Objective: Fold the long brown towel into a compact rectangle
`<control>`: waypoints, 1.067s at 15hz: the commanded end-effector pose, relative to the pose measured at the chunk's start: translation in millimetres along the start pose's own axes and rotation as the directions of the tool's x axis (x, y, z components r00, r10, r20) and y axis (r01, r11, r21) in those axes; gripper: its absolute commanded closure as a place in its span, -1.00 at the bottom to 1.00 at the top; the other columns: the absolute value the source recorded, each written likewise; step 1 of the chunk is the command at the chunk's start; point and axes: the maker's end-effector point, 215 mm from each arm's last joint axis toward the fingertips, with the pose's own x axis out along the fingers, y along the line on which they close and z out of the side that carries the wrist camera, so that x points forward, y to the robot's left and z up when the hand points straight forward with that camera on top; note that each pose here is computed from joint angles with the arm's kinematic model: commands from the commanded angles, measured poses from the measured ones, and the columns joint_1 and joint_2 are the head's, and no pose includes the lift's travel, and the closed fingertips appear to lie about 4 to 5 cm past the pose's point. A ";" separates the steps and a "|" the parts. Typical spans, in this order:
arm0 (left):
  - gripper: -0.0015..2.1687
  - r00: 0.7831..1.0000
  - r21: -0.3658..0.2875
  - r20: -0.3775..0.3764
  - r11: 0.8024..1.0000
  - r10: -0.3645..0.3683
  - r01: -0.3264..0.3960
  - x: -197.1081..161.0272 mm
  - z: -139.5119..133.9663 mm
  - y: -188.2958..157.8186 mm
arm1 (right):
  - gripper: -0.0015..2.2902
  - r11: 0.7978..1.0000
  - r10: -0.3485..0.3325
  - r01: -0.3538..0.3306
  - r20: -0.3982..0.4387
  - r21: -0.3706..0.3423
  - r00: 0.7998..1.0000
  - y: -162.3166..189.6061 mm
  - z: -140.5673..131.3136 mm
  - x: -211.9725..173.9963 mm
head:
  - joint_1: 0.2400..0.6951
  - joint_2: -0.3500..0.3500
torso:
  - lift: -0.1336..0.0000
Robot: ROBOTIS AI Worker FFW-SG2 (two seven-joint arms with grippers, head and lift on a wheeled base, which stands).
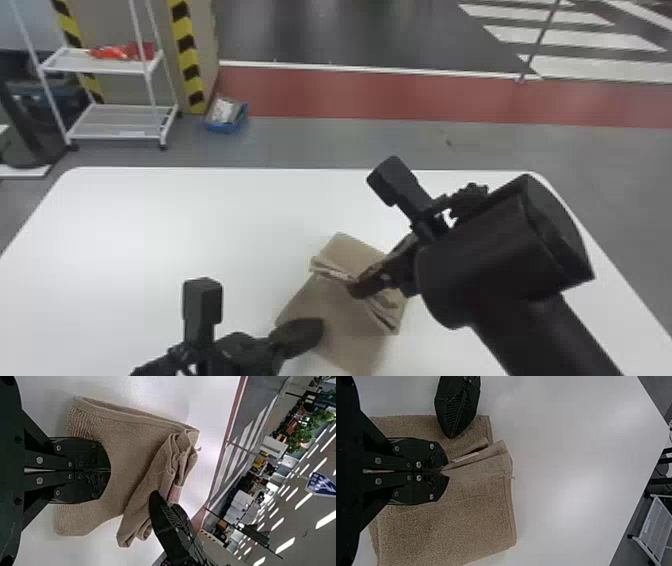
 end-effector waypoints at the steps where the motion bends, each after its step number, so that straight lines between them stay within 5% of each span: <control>1: 0.85 1.000 0.008 -0.008 1.000 0.015 -0.014 0.0 -2.2 5.1 | 0.08 1.000 0.007 -0.007 0.001 -0.002 1.000 4.5 -1.0 0.1 | 1.00 -0.32 | -0.86; 16: 0.85 0.999 0.006 -0.025 0.999 0.032 -0.032 5.0 -6.2 13.7 | 0.08 0.995 0.074 -0.074 -0.008 -0.069 0.997 50.3 -7.5 10.5 | 1.00 -0.17 | -0.86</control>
